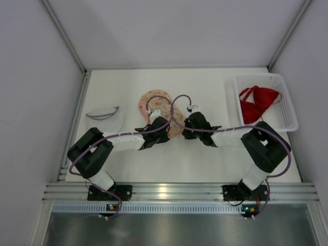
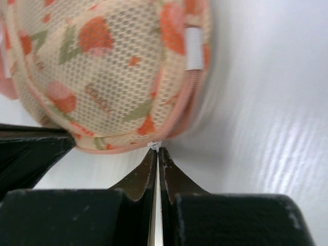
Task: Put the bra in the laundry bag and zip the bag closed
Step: Zip the laundry bag at the center of the board.
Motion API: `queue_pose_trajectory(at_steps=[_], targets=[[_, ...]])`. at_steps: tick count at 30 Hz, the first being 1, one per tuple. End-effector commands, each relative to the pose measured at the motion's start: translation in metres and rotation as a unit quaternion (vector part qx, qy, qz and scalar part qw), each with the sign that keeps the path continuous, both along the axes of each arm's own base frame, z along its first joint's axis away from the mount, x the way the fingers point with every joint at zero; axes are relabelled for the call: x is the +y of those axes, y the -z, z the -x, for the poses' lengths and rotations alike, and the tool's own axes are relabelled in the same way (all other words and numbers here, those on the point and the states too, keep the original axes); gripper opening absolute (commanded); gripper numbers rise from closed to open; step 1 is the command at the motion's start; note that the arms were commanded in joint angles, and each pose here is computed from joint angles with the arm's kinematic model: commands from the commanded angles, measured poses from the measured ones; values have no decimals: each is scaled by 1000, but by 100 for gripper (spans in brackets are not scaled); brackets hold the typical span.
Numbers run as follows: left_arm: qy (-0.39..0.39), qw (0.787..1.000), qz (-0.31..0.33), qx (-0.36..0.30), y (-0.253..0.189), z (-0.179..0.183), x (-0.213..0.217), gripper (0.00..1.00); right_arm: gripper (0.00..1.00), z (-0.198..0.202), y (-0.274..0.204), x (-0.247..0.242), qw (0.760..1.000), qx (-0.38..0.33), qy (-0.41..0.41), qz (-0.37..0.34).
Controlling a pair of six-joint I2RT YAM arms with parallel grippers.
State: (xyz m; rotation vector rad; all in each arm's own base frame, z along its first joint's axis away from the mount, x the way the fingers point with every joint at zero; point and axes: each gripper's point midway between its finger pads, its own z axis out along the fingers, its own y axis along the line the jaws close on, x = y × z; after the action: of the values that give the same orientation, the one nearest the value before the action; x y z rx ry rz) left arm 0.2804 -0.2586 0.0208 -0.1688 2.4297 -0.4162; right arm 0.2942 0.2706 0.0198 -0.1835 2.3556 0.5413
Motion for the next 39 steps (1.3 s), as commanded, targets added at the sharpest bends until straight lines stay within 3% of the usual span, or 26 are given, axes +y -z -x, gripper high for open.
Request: queue_pose_trajectory(at_steps=[1, 11, 19, 22, 24, 27, 32, 33, 34, 39], targets=[[-10, 989, -109, 99, 50, 49, 58, 18, 0, -5, 20, -47, 996, 20, 18, 90], [-8, 988, -121, 97, 45, 50, 70, 17, 0, -51, 15, -66, 994, -11, 28, 105], [-17, 988, -133, 78, 30, 31, 89, 17, 0, -47, 3, -67, 997, -18, 22, 76], [24, 991, -109, 72, 17, 28, 76, 18, 0, -36, 8, -69, 997, -9, 17, 68], [68, 994, -73, 40, -15, 20, 54, 18, 0, -34, 8, -68, 998, -11, 7, 68], [117, 992, -26, -31, -73, 13, 33, 25, 0, -37, 3, -61, 997, -21, -24, 71], [82, 989, -30, -117, -133, -9, 45, 53, 1, -57, -33, -44, 994, -71, -65, 60], [73, 989, -35, -121, -135, -13, 49, 57, 5, -59, -39, -44, 992, -77, -72, 62], [61, 990, -34, -121, -136, -17, 52, 64, 32, -61, -52, -43, 992, -82, -72, 61], [-32, 995, -21, -92, -121, -48, 86, 74, 66, -48, -92, -46, 991, -93, -82, 41]])
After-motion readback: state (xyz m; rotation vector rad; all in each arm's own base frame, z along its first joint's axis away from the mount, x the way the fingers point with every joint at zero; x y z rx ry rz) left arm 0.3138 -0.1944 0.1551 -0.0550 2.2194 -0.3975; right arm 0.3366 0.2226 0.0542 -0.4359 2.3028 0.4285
